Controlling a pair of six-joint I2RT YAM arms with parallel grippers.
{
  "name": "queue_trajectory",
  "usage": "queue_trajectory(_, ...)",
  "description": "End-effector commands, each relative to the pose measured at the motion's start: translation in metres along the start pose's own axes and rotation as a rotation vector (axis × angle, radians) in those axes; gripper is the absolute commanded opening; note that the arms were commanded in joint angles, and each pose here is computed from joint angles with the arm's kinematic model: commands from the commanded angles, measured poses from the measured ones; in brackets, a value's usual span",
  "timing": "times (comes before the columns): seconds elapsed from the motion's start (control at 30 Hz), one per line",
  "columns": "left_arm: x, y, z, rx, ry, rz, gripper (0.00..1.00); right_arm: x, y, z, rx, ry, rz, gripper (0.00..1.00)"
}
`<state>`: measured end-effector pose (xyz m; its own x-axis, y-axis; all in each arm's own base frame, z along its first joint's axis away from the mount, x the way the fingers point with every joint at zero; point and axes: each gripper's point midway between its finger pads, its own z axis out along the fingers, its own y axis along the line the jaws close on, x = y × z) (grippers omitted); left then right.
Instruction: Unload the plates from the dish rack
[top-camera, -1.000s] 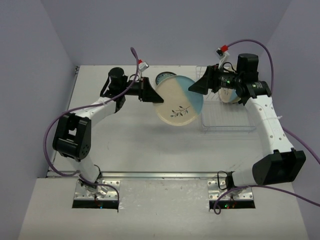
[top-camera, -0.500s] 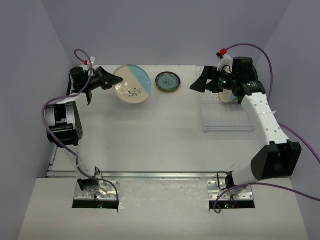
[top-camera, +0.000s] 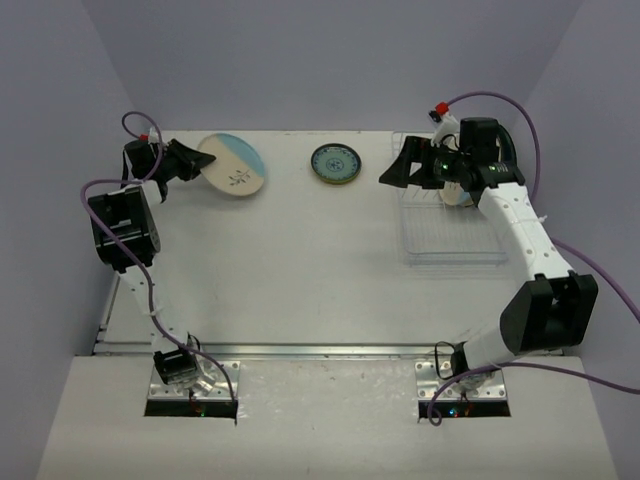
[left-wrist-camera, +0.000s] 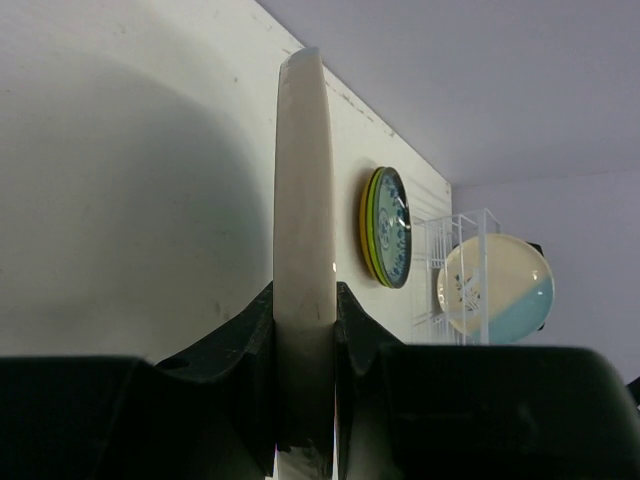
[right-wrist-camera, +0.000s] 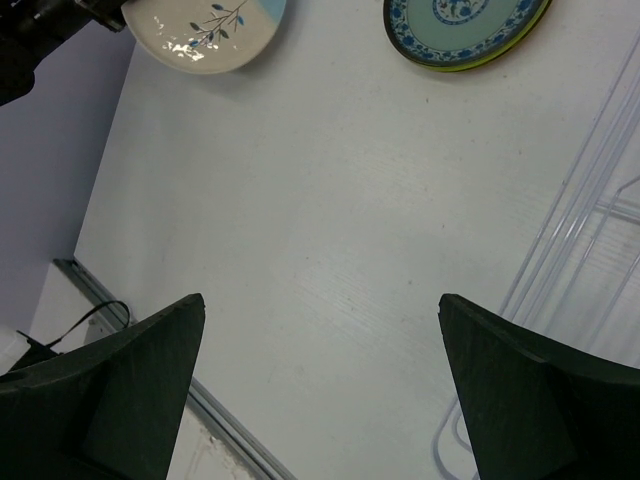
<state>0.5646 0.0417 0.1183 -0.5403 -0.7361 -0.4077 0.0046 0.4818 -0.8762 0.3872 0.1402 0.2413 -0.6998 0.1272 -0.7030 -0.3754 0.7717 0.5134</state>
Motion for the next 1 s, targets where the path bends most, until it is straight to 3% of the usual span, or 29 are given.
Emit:
queue_trajectory(0.0,-0.03,-0.036,0.009,0.102,-0.044,0.115,0.0,-0.002,-0.004,0.003,0.005,-0.006,-0.014,0.99)
queue_trajectory(0.37,-0.013,0.006,0.034,-0.042,-0.026,0.147,0.01,0.001,-0.009,0.006,0.022,0.007,-0.003,0.99)
queue_trajectory(0.57,-0.031,0.027,0.032,-0.186,-0.102,0.209,0.14,0.001,-0.011,0.006,0.032,0.005,-0.011,0.99)
queue_trajectory(0.73,-0.051,0.049,0.027,-0.372,-0.166,0.307,0.18,-0.002,-0.011,0.008,0.03,0.004,-0.009,0.99)
queue_trajectory(0.97,-0.057,0.055,0.031,-0.484,-0.169,0.43,0.32,-0.006,-0.012,0.007,0.039,-0.005,-0.017,0.99)
